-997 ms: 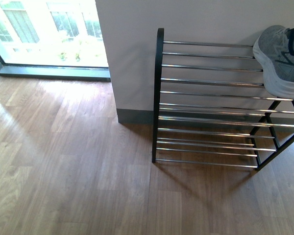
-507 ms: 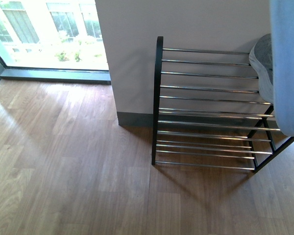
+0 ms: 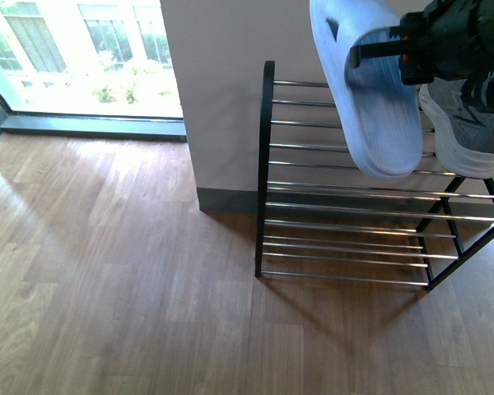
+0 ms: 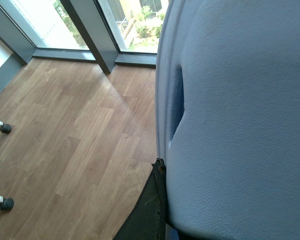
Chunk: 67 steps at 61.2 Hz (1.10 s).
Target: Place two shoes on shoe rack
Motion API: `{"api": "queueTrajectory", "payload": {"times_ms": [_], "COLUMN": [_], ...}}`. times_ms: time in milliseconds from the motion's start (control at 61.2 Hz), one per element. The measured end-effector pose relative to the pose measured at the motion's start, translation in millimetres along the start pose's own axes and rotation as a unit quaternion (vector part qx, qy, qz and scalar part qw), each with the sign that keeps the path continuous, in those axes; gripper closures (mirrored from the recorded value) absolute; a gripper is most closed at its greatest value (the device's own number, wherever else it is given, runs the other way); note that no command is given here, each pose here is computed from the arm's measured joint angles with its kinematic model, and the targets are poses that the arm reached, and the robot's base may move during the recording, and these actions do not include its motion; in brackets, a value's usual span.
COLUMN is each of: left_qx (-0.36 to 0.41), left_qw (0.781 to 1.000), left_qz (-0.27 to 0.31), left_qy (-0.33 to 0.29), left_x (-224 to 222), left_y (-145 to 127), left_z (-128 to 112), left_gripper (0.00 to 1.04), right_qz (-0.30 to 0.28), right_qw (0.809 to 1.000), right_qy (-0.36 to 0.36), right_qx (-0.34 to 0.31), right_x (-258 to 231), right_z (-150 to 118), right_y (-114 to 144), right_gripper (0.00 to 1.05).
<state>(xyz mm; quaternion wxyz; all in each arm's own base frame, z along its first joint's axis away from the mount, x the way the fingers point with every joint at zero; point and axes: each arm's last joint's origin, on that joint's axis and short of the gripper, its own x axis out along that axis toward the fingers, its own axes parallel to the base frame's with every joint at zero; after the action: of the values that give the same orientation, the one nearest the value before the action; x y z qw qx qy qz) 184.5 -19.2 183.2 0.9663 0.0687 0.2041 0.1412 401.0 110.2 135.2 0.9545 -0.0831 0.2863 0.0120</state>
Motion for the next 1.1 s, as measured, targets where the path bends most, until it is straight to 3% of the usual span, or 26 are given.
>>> {"api": "queueTrajectory", "payload": {"times_ms": [392, 1095], "left_qx": [0.000, 0.000], "left_qw": [1.000, 1.000], "left_qz": [0.000, 0.000], "left_qy": [0.000, 0.000], "left_x": [0.0, 0.0], "left_y": [0.0, 0.0], "left_z": [0.0, 0.0], "left_gripper": [1.03, 1.03], "right_qz": [-0.075, -0.125], "right_qw": [0.994, 0.987], "right_qy": [0.085, 0.100], "right_qx": [-0.008, -0.022], "right_x": [79.0, 141.1], "right_z": [-18.8, -15.6], "right_y": [-19.3, -36.8], "right_gripper": [1.03, 1.03]}}
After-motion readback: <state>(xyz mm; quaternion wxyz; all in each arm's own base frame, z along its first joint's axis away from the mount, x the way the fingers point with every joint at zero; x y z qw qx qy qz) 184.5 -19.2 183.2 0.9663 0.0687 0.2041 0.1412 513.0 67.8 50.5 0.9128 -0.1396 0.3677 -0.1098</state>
